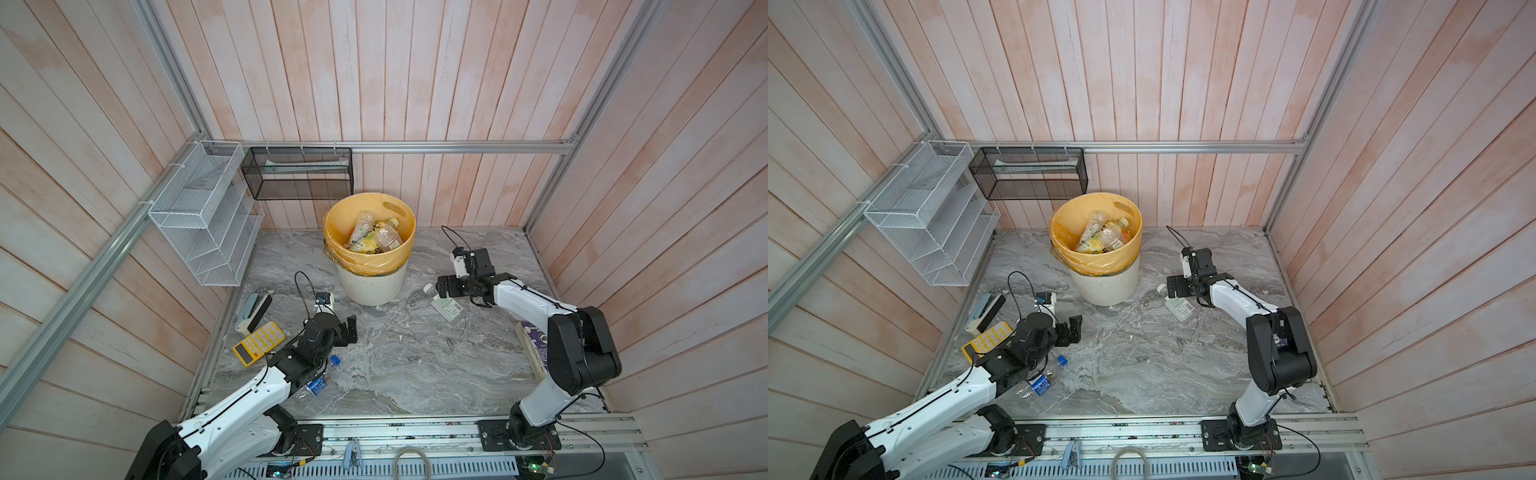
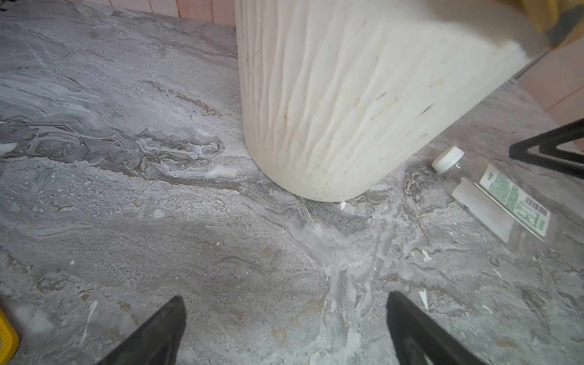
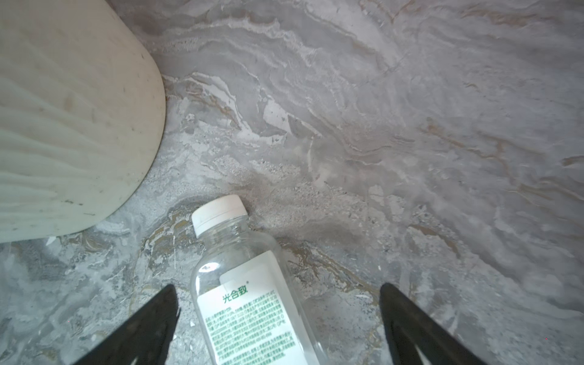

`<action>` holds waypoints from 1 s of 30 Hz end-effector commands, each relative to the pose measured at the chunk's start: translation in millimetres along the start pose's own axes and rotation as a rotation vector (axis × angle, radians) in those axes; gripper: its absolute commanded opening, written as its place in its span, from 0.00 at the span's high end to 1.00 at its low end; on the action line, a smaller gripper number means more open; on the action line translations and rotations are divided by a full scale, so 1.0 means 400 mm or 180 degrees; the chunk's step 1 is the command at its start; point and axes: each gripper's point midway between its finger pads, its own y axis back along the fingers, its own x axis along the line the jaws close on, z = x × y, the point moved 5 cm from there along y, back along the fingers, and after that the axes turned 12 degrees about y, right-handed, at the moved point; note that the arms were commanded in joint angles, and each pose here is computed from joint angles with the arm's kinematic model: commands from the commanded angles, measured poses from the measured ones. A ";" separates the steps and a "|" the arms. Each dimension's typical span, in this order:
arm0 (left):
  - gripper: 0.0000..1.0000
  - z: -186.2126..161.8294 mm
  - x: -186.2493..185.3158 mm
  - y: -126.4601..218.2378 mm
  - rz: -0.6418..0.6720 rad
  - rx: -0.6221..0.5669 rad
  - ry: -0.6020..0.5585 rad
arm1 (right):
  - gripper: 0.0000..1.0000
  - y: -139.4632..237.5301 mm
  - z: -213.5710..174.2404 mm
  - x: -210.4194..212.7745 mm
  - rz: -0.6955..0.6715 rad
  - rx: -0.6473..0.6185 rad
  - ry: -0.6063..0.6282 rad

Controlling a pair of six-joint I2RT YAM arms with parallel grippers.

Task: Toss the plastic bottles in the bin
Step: 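Lower the right gripper onto the second green-label bottle near the bin, then close the right gripper on the bottle and lift it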

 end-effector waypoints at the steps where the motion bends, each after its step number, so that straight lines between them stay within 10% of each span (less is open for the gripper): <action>1: 0.00 -0.002 -0.001 -0.001 -0.0035 0.0011 0.0039 | 0.01 -0.022 -0.022 0.033 0.0193 0.0202 0.0186; 17: 0.00 -0.012 0.011 0.003 0.0010 0.0013 0.0038 | 0.25 -0.099 -0.117 0.084 -0.0273 0.0907 0.0655; 21: 0.00 -0.014 0.015 0.004 0.0019 0.0012 0.0049 | 0.42 -0.050 -0.073 0.084 -0.0325 0.0570 0.0535; 30: 0.00 -0.011 0.035 0.014 0.0129 -0.0103 0.0176 | 0.46 0.252 0.115 0.084 -0.0257 -0.1131 0.0074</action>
